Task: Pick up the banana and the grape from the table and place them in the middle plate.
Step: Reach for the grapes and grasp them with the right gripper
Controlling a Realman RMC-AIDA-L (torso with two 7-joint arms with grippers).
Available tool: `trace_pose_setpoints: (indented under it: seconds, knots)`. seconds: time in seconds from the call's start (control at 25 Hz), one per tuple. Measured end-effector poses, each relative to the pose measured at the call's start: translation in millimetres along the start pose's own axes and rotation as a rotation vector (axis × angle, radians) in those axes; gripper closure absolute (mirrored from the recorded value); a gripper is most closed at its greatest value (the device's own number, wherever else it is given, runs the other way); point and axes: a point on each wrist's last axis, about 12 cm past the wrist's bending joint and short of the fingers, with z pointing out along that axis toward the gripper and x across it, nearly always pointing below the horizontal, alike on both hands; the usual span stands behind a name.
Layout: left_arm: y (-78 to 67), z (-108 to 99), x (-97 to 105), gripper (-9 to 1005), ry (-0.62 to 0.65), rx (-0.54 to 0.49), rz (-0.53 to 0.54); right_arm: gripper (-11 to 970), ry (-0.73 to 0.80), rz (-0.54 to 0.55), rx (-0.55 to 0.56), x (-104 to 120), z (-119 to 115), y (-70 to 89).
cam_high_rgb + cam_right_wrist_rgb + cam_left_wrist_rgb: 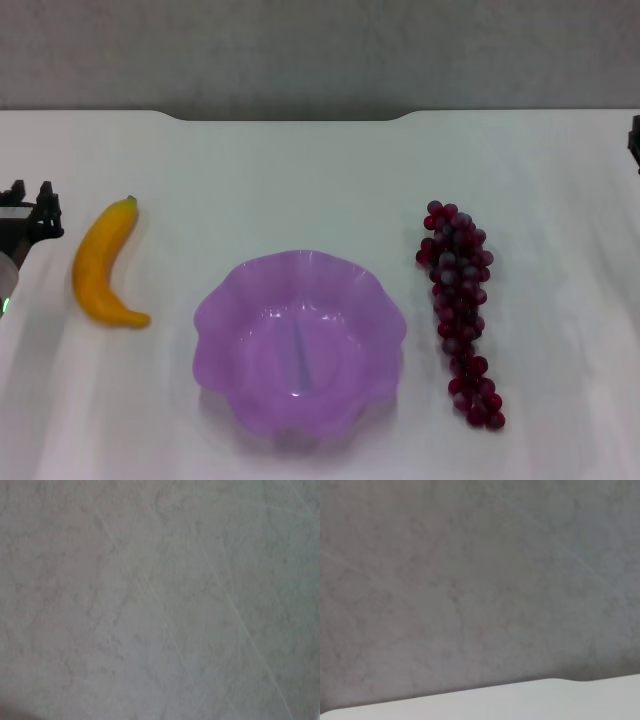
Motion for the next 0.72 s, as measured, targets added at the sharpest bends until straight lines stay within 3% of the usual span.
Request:
trace_pose_setpoints:
  seconds: [0.16,0.24,0.32,0.48,0.72]
  knots:
    - [2.6,0,0,688,-0.002,-0.023,-0.022,515,0.035,-0.002,-0.005,-1,4,2.6]
    - [3.9,0,0,591,0.0,-0.031,-0.031,273,0.055,-0.003,-0.008,-1,7,4.3]
    - [5.6,0,0,494,0.002,-0.04,-0.041,205,0.065,-0.002,-0.009,-2,8,5.1]
    - [7.5,-1,2,407,0.006,-0.05,-0.048,68,0.063,-0.002,-0.014,-2,8,7.2]
    - [7.4,-1,3,277,0.009,-0.044,-0.039,60,0.063,-0.043,-0.073,-3,9,20.9]
